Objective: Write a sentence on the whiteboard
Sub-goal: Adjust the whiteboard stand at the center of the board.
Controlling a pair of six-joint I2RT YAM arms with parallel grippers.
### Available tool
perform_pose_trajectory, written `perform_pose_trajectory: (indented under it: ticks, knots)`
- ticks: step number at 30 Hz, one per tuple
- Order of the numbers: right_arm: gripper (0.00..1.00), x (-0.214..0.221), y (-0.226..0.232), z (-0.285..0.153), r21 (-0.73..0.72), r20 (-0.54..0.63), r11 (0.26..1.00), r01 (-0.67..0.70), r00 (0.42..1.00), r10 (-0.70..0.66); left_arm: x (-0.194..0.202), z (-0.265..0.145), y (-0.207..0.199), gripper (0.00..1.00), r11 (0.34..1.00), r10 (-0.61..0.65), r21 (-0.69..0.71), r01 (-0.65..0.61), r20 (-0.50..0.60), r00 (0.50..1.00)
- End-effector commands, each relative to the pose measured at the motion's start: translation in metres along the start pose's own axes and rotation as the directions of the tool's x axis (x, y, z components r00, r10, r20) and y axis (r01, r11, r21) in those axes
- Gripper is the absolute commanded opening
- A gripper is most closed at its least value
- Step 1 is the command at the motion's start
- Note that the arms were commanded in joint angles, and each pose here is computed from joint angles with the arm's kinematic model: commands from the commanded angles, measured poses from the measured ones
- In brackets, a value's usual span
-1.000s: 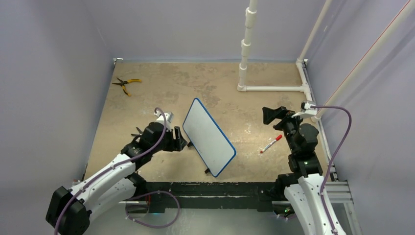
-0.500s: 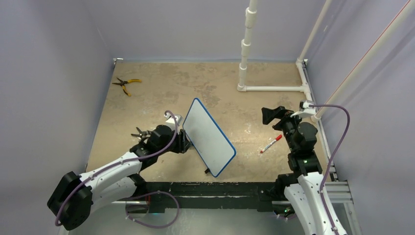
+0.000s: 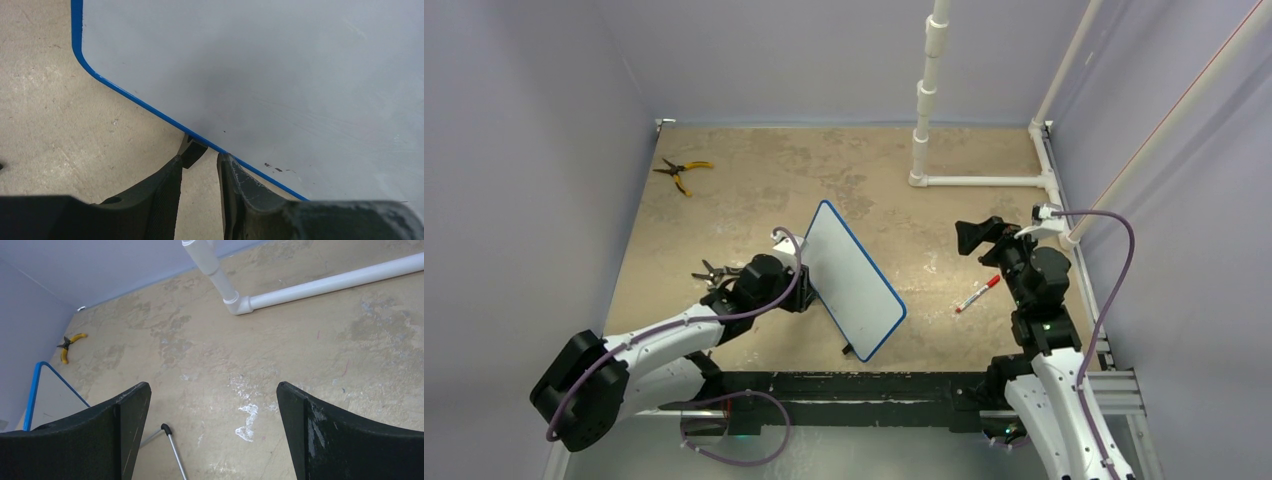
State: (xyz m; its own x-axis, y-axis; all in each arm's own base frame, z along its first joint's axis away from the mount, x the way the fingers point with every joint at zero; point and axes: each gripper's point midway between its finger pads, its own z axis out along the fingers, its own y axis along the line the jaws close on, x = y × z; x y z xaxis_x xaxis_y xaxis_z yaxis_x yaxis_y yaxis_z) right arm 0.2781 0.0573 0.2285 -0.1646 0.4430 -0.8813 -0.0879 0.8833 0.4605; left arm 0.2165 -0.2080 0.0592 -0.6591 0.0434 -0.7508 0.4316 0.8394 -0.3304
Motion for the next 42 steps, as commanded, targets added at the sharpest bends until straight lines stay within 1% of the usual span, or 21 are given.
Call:
perform_pose_trajectory:
  ticks: [1,4,7,9,19,23,26,28,32,34,37,42]
  knots:
    - [0.99,-0.021,0.017,0.001,-0.058,0.036,0.998,0.026,0.999,-0.024,-0.017,0.004,-0.006,0.33,0.999,0.041,0.013,-0.042,0.052,0.998]
    - [0.99,-0.019,0.018,0.001,-0.065,0.026,0.998,0.023,0.999,-0.022,-0.014,0.006,-0.007,0.33,0.998,0.053,0.014,-0.054,0.037,0.998]
    - [0.99,-0.017,0.02,0.002,-0.073,0.014,0.997,0.022,1.0,-0.021,-0.015,0.008,-0.002,0.32,0.998,0.066,-0.019,-0.065,0.043,0.997]
    - [0.99,-0.021,0.023,0.004,-0.089,0.028,0.996,0.024,0.999,-0.022,-0.016,0.009,-0.001,0.32,0.997,0.072,-0.025,-0.07,0.047,0.996]
    - [0.99,-0.017,0.023,0.006,-0.094,0.008,0.995,0.027,1.0,-0.026,-0.021,0.019,-0.007,0.29,0.992,0.124,-0.008,-0.124,0.049,0.991]
    - [0.99,-0.015,0.023,0.007,-0.092,0.003,0.995,0.032,0.999,-0.032,-0.016,0.021,-0.007,0.24,0.99,0.142,-0.006,-0.142,0.037,0.989]
    - [0.99,-0.013,0.022,0.008,-0.09,-0.003,0.995,0.033,0.999,-0.033,-0.012,0.021,-0.006,0.17,0.988,0.154,-0.009,-0.154,0.034,0.988]
    - [0.99,-0.012,0.021,0.008,-0.088,-0.006,0.996,0.034,0.999,-0.035,-0.007,0.021,-0.005,0.15,0.986,0.164,-0.02,-0.163,0.025,0.986]
    - [0.99,-0.011,0.02,0.008,-0.083,-0.01,0.996,0.035,0.999,-0.036,0.0,0.02,0.0,0.06,0.984,0.171,-0.054,-0.17,0.014,0.985]
    - [0.99,-0.01,0.019,0.008,-0.081,-0.013,0.996,0.034,0.999,-0.035,-0.001,0.018,0.0,0.0,0.983,0.167,-0.074,-0.165,0.024,0.986]
    - [0.99,-0.011,0.019,0.008,-0.077,-0.011,0.996,0.033,0.999,-0.034,-0.001,0.013,0.004,0.0,0.983,0.141,-0.129,-0.134,0.054,0.988]
    - [0.99,-0.01,0.019,0.008,-0.08,-0.015,0.996,0.028,0.999,-0.03,0.001,0.005,0.019,0.0,0.963,0.054,-0.271,-0.016,0.133,0.99]
